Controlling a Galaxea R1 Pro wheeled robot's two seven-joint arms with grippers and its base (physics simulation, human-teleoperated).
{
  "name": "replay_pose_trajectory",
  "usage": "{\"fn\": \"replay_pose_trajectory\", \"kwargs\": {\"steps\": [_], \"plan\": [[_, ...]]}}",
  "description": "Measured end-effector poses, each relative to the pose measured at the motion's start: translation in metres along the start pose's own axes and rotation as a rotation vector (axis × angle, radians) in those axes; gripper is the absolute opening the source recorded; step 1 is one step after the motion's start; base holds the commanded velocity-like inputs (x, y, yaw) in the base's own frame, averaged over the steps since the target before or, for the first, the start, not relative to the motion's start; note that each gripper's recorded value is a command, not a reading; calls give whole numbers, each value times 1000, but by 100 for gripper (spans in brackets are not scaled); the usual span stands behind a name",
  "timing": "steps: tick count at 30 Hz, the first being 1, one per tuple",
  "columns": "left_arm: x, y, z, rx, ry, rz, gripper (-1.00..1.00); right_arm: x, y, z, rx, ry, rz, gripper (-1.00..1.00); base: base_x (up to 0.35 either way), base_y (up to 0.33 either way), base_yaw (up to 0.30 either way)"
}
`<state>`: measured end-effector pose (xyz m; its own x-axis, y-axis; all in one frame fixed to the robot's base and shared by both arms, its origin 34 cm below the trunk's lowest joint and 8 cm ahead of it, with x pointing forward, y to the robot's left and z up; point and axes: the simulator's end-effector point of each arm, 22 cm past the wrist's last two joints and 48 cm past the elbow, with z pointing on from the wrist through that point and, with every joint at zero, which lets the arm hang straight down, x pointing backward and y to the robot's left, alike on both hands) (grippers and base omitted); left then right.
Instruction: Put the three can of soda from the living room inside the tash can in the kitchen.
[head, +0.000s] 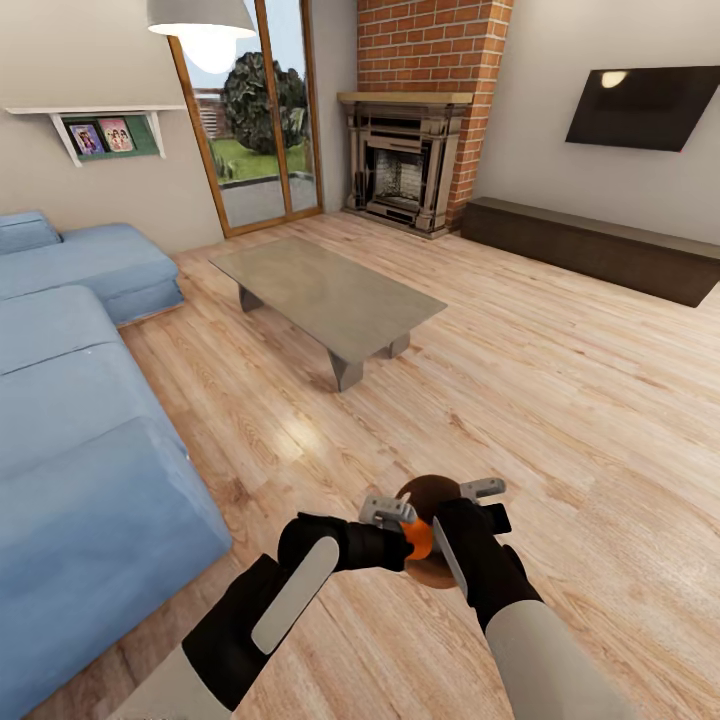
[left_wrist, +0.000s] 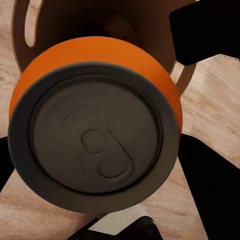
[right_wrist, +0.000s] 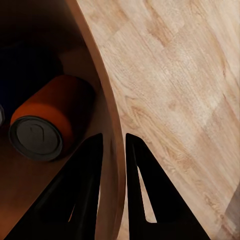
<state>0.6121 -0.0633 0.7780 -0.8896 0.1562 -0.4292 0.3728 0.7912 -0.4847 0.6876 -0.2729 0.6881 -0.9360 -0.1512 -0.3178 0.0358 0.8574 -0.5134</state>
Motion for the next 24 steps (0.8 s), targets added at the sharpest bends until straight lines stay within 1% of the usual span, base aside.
{"fn": "replay_pose_trajectory", "kwargs": {"steps": [6, 9, 11, 14, 18, 24], "plan": [[3, 5, 4, -8, 1, -13, -100, -1, 1, -1, -1, -3, -5, -100, 0, 0, 0], [1, 4, 5, -7, -13, -15, -100, -3, 3, -2, -2, -12, -12, -100, 0, 0, 0], [3, 0, 8, -2, -15, -5, -100, -4, 4, -3, -2, -15, -18, -100, 0, 0, 0], [16, -7, 17, 9, 3, 16, -100, -5, 6, -4, -4, -19, -21, -100, 0, 0, 0], [23, -11, 23, 25, 10, 17, -100, -5, 6, -5, -3, -21, -24, -100, 0, 0, 0], [25, -12, 25, 30, 11, 17, -100, -6, 7, -5, -5, -21, -24, -100, 0, 0, 0]]}}
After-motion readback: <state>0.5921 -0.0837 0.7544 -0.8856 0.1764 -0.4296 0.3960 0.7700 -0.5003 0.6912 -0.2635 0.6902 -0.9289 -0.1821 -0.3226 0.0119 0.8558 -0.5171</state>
